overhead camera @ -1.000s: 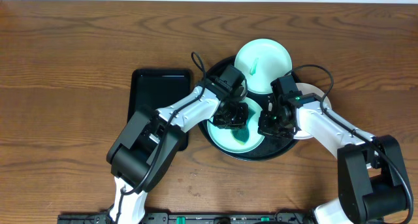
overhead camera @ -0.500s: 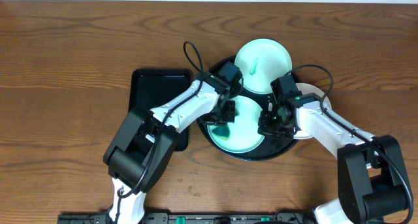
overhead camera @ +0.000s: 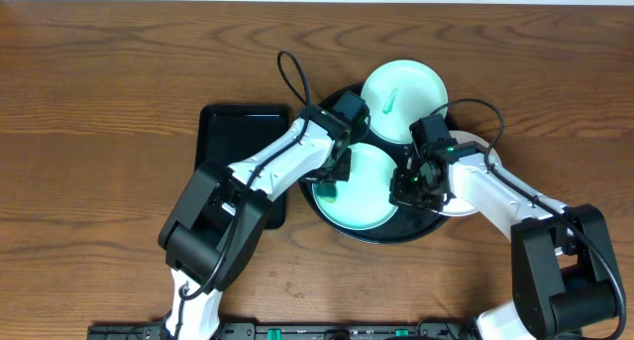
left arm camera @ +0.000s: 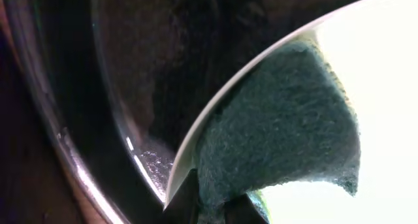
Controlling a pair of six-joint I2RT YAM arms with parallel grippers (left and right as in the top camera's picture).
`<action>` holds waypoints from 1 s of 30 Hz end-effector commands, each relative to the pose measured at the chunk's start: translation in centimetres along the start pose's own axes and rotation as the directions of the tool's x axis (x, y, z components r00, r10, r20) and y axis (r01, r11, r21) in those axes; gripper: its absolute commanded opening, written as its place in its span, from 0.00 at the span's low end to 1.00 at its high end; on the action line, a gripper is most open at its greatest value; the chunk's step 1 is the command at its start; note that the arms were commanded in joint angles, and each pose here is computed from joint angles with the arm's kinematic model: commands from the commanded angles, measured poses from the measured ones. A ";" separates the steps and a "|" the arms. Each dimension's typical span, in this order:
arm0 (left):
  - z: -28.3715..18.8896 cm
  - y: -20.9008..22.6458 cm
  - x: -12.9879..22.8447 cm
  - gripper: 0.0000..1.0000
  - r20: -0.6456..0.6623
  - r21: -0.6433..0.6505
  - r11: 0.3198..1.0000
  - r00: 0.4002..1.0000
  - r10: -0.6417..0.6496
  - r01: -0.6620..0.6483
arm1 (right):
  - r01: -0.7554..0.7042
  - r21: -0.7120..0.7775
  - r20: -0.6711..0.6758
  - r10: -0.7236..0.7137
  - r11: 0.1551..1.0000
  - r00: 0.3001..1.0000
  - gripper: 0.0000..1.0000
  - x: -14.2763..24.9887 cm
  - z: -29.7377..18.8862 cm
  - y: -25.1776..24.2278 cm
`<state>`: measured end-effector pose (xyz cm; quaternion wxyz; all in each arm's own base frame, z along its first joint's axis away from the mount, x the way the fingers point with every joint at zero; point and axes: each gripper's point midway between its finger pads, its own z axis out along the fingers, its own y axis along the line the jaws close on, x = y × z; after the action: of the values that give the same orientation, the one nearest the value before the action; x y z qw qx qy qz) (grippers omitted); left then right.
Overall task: Clean dirty plates on tray and stack at the side
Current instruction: 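Scrub the mint plate with the sponge while the right gripper holds its rim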
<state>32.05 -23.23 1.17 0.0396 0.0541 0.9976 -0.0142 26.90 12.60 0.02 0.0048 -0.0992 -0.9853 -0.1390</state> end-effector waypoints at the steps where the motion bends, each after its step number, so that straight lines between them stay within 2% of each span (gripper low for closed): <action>1: 1.8 1.2 -1.4 0.07 0.003 0.013 1.000 1.000 0.010 -0.010 | -0.003 0.157 0.006 0.002 0.988 1.000 0.01 0.1 1.2 -3.2; 5: 0.8 -5.3 -0.4 0.07 -0.065 0.364 0.931 0.997 0.049 -0.022 | -0.003 0.157 0.005 0.003 0.988 1.000 0.01 0.1 1.2 -3.2; 8: -0.2 -8.5 0.4 0.07 -0.086 0.496 0.868 0.993 0.085 -0.032 | -0.003 0.157 0.005 0.003 0.988 1.000 0.01 0.1 1.2 -3.2; 11: -0.7 -10.4 1.6 0.08 -0.098 0.542 0.839 0.988 0.123 -0.050 | -0.003 0.157 0.005 0.003 0.988 1.000 0.01 0.1 1.2 -3.2; 20: 0.5 -10.6 4.5 0.07 -0.164 0.514 0.857 0.977 0.139 -0.036 | -0.004 0.159 0.002 0.004 0.987 1.000 0.01 0.2 1.2 -3.2; 22: 1.4 -9.6 5.1 0.07 -0.182 0.467 0.884 0.975 0.127 -0.028 | -0.004 0.160 -0.001 0.004 0.987 1.000 0.01 0.3 1.2 -3.3; 23: 2.0 -8.4 5.2 0.08 -0.181 0.404 0.914 0.977 0.112 -0.030 | -0.004 0.160 -0.001 0.004 0.987 1.000 0.01 0.3 1.2 -3.3; 26: 3.6 -2.6 4.3 0.07 -0.120 0.081 0.996 0.992 0.030 -0.020 | -0.004 0.161 -0.002 0.004 0.987 1.000 0.01 0.3 1.2 -3.3; 28: 3.5 1.5 3.2 0.07 -0.049 -0.134 0.991 0.999 0.003 -0.009 | -0.005 0.163 -0.004 0.006 0.987 1.000 0.01 0.4 1.2 -3.3; 30: 2.8 4.2 2.2 0.07 0.010 -0.281 0.960 1.000 0.015 -0.012 | -0.004 0.163 -0.005 0.005 0.987 1.000 0.01 0.4 1.2 -3.3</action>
<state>27.43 -28.57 0.81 -0.0238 0.0870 0.9895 -0.1125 27.03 12.32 0.01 0.0020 -0.0998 -0.9864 -0.1304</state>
